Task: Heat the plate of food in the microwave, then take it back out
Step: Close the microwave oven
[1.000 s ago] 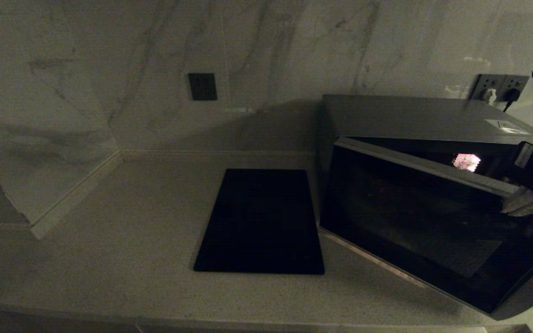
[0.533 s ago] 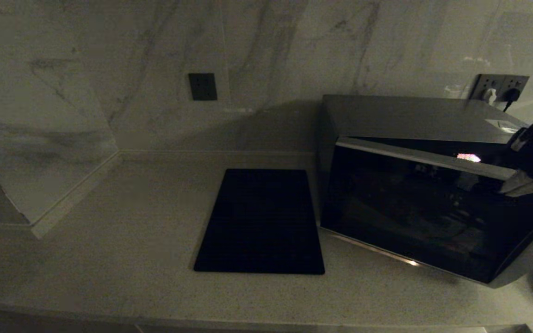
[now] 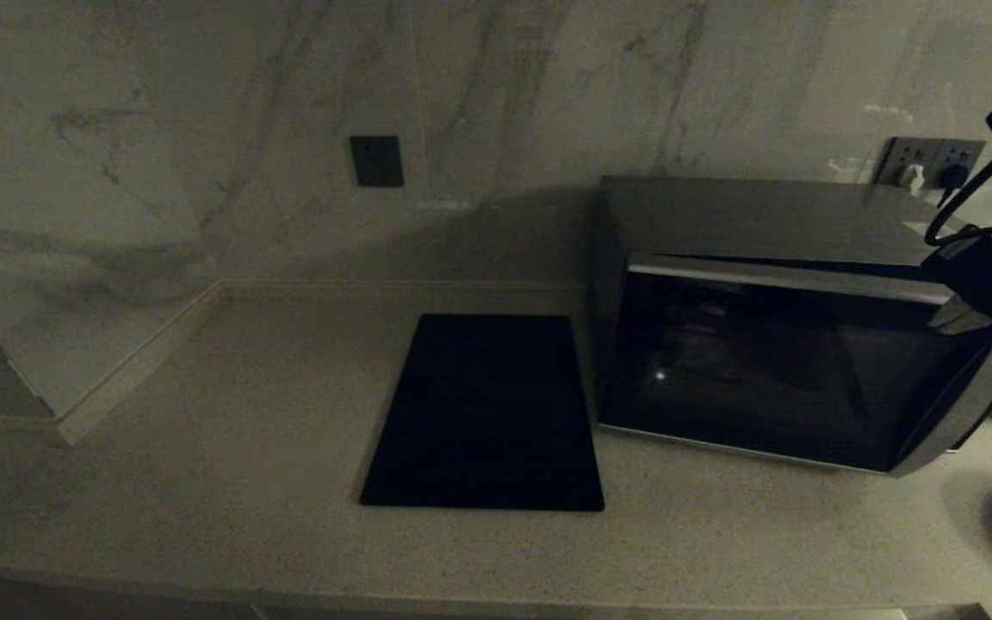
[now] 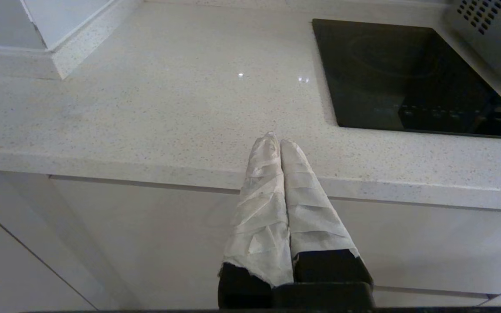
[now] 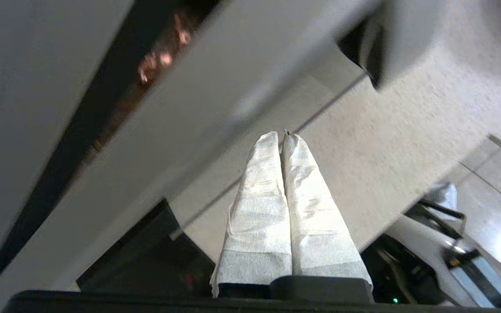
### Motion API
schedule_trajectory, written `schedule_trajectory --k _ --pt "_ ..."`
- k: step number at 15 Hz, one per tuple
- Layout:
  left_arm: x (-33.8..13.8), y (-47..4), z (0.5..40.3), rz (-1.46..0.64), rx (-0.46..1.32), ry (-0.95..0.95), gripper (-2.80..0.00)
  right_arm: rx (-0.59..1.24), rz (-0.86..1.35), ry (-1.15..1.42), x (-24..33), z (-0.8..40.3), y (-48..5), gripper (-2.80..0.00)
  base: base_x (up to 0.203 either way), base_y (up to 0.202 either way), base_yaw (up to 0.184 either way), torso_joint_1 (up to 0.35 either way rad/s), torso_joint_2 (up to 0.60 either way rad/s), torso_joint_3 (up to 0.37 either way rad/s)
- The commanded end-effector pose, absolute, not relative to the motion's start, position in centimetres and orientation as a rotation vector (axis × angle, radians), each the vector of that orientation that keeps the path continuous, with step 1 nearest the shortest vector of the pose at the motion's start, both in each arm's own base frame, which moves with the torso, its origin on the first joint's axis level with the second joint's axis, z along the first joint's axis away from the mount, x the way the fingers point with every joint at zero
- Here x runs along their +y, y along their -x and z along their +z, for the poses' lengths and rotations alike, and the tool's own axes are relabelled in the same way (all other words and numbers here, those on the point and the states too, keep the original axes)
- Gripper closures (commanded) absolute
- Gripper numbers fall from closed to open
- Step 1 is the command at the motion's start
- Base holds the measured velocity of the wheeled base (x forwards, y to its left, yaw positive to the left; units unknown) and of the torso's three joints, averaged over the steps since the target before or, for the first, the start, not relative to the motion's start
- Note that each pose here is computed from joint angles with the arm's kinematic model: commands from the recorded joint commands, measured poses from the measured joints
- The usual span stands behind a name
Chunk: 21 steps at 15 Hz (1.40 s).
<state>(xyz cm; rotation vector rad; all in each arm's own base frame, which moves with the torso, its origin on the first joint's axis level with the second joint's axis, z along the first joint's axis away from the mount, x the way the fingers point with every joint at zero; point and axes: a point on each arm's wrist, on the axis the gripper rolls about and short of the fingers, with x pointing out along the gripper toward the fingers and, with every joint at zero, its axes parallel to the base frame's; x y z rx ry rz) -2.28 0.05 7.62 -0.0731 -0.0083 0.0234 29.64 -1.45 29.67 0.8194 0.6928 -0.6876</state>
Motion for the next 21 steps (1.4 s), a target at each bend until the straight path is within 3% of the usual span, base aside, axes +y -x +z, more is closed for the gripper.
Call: schedule_trajectory --k 1,21 --pt "0.0 2.3 7.6 0.024 -0.007 0.074 0.00 0.685 -0.703 -0.829 -1.9 29.2 -30.4 0.00 0.000 0.000 0.000 0.000 0.00 0.000" --pt "0.0 2.3 7.6 0.024 -0.008 0.074 0.00 0.560 -0.636 -0.871 -2.0 29.5 -33.4 0.00 0.000 0.000 0.000 0.000 0.00 0.000"
